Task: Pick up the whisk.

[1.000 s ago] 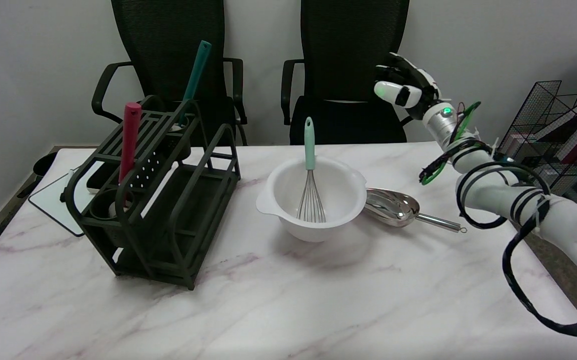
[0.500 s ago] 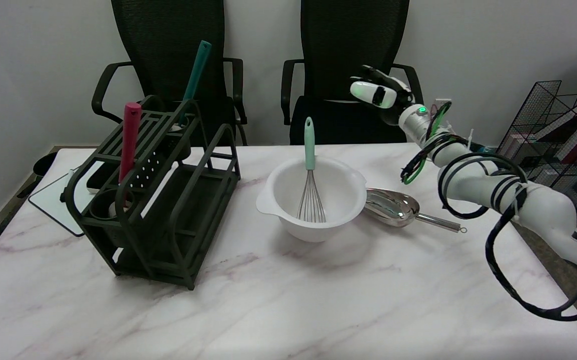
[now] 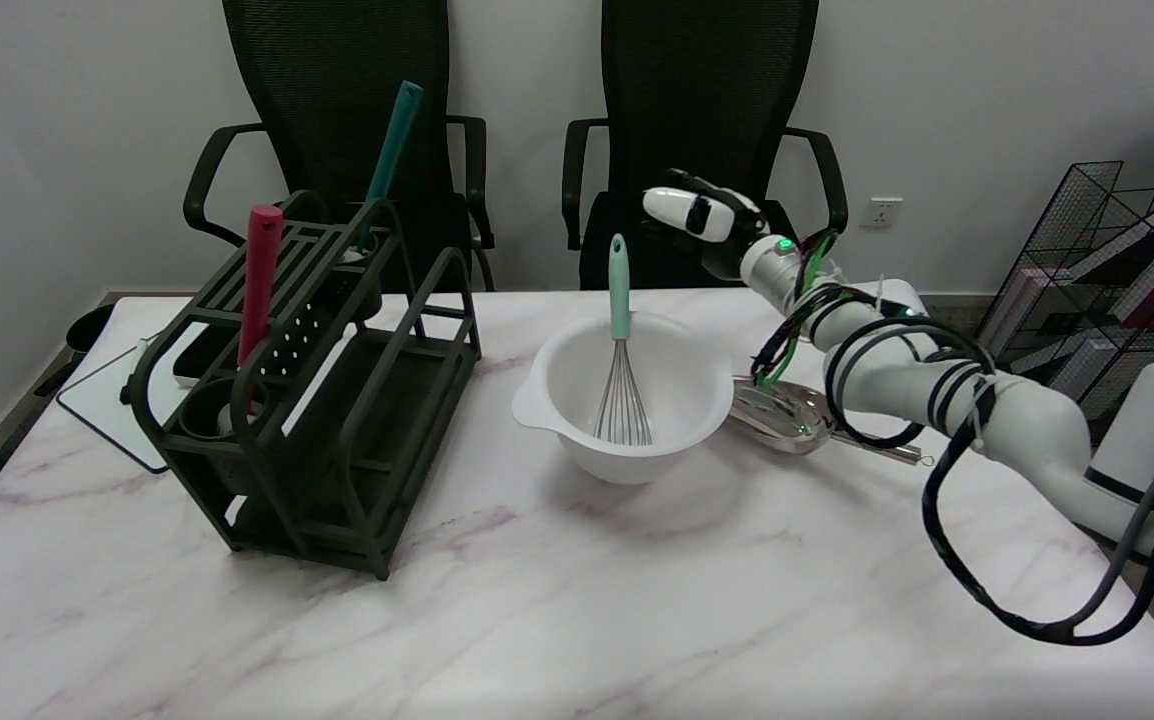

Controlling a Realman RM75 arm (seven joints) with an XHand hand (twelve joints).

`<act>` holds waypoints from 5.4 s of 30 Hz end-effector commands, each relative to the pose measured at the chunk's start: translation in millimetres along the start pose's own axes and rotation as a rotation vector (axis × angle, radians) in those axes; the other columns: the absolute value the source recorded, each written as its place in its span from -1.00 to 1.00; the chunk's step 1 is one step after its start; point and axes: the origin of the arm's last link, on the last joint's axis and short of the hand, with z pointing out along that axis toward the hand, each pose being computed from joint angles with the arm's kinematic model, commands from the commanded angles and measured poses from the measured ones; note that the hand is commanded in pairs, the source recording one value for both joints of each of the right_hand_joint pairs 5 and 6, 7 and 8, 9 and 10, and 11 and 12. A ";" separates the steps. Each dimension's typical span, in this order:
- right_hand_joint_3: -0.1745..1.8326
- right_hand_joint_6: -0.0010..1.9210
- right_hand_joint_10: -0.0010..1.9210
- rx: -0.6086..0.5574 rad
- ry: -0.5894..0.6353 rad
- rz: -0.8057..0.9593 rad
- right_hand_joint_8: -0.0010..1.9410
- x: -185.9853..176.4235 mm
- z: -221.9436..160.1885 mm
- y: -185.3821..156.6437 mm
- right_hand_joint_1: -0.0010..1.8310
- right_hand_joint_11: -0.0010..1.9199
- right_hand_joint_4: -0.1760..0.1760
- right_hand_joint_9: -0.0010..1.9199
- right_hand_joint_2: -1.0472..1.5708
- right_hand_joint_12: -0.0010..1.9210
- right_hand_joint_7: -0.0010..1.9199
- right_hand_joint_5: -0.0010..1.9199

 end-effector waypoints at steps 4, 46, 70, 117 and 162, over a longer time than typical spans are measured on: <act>0.34 -0.90 -0.55 -0.064 -0.070 0.067 -0.52 -52.4 4.4 31.6 0.20 -0.52 0.00 -0.55 -0.41 -0.52 -0.52 -0.90; 0.32 -0.89 -0.31 -0.053 -0.094 0.070 -0.48 -62.0 6.1 26.9 0.22 0.17 0.00 -0.31 -0.32 0.17 -0.47 -0.89; 0.32 -0.82 -0.09 0.022 -0.148 0.137 -0.32 -65.9 -19.5 29.2 0.23 0.21 0.00 -0.08 -0.17 0.21 -0.31 -0.82; 0.04 0.76 0.90 0.095 -0.128 0.192 0.78 -50.3 -44.2 35.8 0.04 0.75 0.00 0.90 0.43 0.75 0.80 0.76; -0.01 1.00 1.00 0.337 -0.207 0.518 0.98 -59.5 -137.6 -15.5 0.01 1.00 0.00 1.00 1.00 1.00 1.00 1.00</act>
